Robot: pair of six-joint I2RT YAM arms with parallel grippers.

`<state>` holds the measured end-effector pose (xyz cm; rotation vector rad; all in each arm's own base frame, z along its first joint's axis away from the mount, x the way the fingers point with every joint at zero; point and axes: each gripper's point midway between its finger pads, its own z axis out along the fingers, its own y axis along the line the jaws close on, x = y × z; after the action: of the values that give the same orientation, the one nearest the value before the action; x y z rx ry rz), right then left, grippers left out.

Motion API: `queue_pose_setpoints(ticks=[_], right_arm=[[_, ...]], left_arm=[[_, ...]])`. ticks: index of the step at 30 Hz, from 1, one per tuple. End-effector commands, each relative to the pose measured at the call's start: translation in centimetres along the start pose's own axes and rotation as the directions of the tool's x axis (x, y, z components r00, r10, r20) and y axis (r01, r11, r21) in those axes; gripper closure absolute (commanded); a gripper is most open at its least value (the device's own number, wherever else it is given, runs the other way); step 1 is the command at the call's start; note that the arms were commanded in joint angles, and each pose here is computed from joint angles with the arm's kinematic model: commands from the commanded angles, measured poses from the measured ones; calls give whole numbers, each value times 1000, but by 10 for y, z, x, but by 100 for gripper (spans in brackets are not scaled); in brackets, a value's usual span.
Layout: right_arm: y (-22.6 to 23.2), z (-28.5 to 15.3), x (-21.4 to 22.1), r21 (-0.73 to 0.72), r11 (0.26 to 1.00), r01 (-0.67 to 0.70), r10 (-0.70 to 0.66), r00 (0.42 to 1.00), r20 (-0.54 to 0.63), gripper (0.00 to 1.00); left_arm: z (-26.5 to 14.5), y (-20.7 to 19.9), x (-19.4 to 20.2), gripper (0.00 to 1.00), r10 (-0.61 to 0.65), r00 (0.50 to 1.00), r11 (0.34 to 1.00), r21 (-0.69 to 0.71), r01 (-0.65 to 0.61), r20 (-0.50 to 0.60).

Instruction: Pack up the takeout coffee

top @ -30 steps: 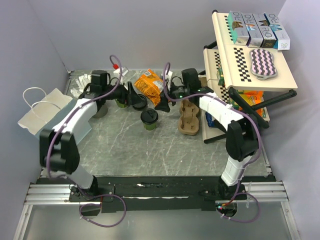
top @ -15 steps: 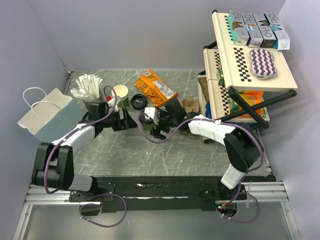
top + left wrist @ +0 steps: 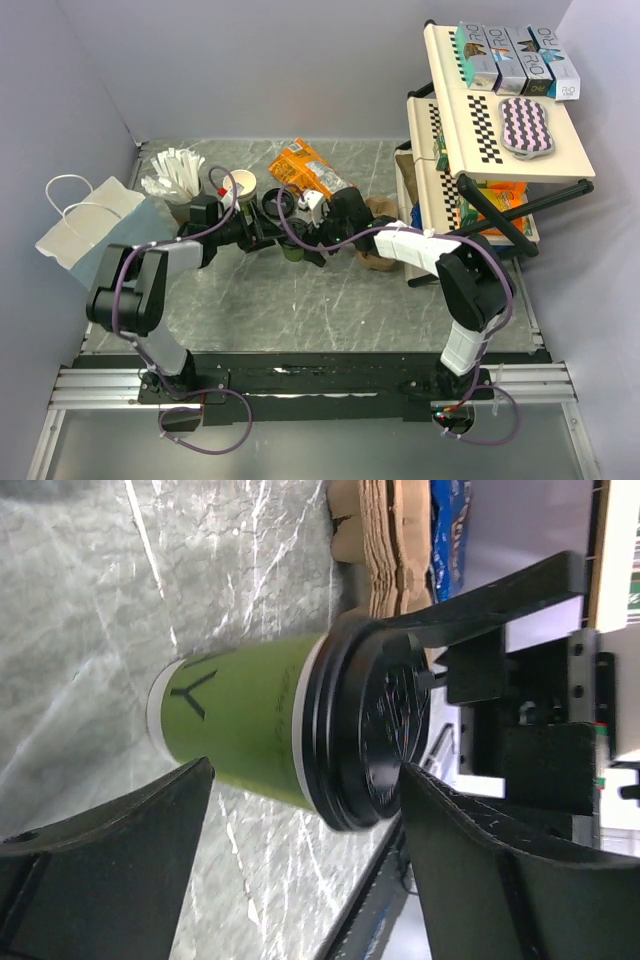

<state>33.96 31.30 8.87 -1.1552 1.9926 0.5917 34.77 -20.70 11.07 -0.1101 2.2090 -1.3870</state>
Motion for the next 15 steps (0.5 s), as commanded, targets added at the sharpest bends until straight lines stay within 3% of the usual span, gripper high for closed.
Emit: queue_pose_setpoints(ticks=[1,15], right_arm=[[1,6,-29,-42,996,-73,77,993,85,0],[-61,20,-44,60,994,-88,80,990,119,2]], left_arm=[[9,-24,-21,19,2,1000,993,118,-3,13],[63,-27,-49,23,9,1000,981,194,-8,-6]])
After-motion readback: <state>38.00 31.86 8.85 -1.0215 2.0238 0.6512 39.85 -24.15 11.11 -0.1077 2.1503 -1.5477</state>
